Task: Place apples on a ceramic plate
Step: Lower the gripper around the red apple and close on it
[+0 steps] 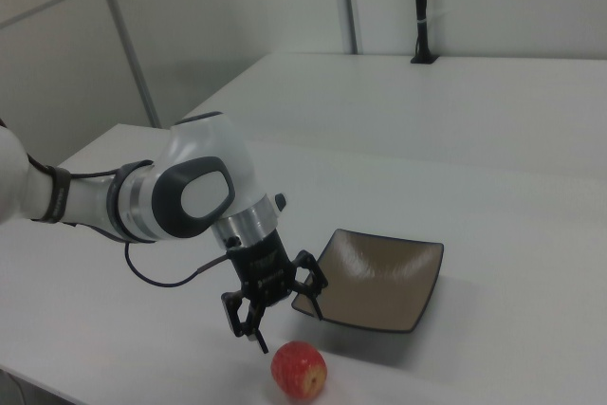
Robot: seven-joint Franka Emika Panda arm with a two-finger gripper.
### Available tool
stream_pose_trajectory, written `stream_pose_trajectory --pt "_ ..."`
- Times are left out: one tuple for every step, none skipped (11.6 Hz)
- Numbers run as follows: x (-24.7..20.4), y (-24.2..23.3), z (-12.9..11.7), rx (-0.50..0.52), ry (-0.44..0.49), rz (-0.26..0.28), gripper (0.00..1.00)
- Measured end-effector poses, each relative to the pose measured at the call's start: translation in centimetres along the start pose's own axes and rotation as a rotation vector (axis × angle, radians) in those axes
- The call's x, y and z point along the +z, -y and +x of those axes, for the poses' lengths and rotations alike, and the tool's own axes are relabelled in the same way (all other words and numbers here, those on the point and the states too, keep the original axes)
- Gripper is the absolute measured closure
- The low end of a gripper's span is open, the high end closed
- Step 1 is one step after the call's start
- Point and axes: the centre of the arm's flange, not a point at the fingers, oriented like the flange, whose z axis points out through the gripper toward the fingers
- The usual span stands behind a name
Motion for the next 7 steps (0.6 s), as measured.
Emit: stream_pose_trajectory --pt "0.7 0.0 0.2 -0.016 0.014 0.009 0.0" --pt "1.3 -0.1 0.4 -0.025 0.023 0.018 0.0" --pt "1.8 -0.1 0.5 -0.029 0.026 0.028 0.0" --pt "2.2 -0.1 0.6 -0.032 0.028 0.037 0.0" --pt "2.6 -0.1 0.6 -0.033 0.03 0.045 0.0" --pt "2.8 -0.1 0.5 -0.032 0.031 0.052 0.0" --pt "3.1 0.0 0.5 -0.032 0.034 0.059 0.0"
